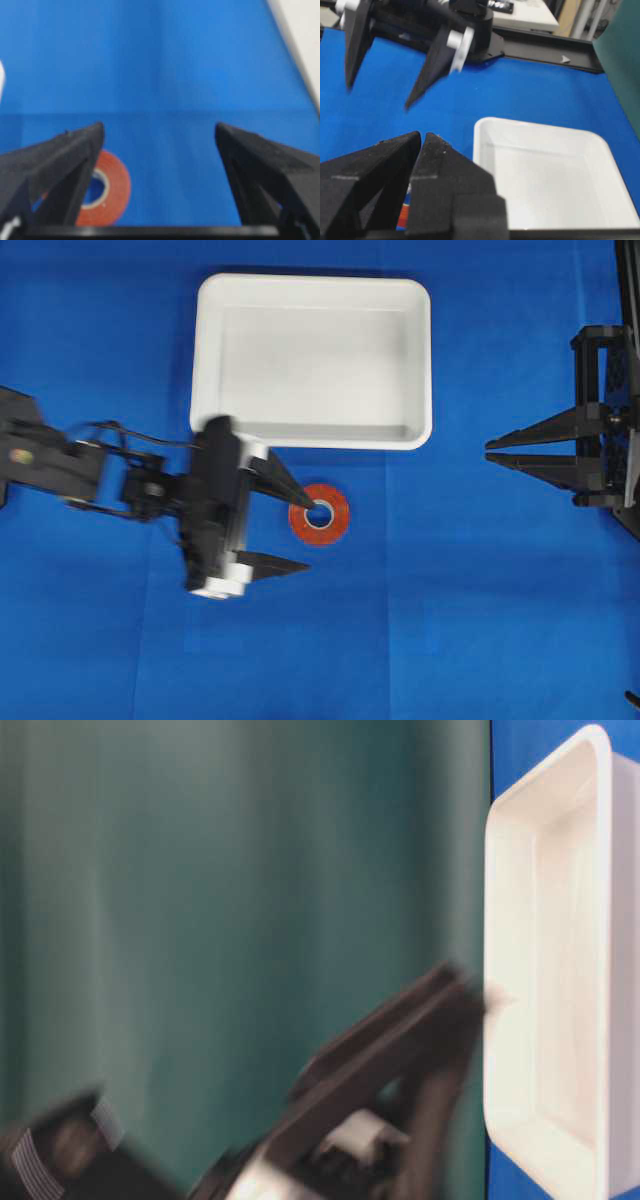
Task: Place one roll of tape in the white case with the left arm.
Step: 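Lower the left gripper over the orange tape roll and close on it, then lift the tape roll and carry it with the left gripper over the white tray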
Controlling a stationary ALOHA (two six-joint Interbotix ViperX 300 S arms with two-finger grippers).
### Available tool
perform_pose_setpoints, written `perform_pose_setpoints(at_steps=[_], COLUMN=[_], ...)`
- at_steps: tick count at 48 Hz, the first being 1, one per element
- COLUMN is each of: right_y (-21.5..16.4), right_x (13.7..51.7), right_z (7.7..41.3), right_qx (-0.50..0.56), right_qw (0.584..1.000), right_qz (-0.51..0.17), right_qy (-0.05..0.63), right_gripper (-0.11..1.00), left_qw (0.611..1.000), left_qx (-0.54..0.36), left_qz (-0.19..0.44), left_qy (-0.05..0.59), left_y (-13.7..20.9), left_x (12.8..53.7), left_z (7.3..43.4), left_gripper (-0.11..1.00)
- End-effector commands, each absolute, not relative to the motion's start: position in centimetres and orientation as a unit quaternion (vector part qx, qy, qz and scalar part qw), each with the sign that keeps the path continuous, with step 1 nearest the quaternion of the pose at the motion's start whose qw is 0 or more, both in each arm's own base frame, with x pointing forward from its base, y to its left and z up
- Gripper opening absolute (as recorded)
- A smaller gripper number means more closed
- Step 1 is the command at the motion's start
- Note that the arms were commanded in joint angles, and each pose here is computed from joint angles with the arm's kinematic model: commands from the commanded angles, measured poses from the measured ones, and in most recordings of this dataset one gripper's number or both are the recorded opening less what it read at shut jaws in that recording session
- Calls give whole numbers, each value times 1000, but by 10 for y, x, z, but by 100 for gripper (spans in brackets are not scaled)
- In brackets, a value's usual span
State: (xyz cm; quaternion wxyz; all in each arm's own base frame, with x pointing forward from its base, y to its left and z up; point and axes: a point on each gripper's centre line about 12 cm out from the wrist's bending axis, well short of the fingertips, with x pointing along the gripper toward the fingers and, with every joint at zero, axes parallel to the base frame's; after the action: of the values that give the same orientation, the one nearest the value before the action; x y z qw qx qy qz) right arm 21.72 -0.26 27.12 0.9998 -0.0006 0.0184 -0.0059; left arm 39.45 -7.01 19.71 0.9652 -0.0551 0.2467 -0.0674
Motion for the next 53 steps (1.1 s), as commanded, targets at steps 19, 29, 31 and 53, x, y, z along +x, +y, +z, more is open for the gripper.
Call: perform_pose_setpoints(at_steps=[19,29,31,53], right_y=[-3,-3,-3,-3], right_x=[223,224,224,224], right_z=[268,267,267,267], right_qx=[2,2,2,2], right_qw=[1000,1000,999,1000], right_qz=[-7,-7,-7,-7], right_qy=[28,31,31,30], right_gripper=[-7,-7,-7,-7], left_qw=[929,919,916,888], left_qx=[-43,-42,-41,-35], left_qz=[-44,-35,-34,-22], left_qy=[364,391,397,459], left_y=[-69,-64,-63,-60], left_x=[438,444,445,444], left_z=[142,116,113,107], left_gripper=[89,90,90,27])
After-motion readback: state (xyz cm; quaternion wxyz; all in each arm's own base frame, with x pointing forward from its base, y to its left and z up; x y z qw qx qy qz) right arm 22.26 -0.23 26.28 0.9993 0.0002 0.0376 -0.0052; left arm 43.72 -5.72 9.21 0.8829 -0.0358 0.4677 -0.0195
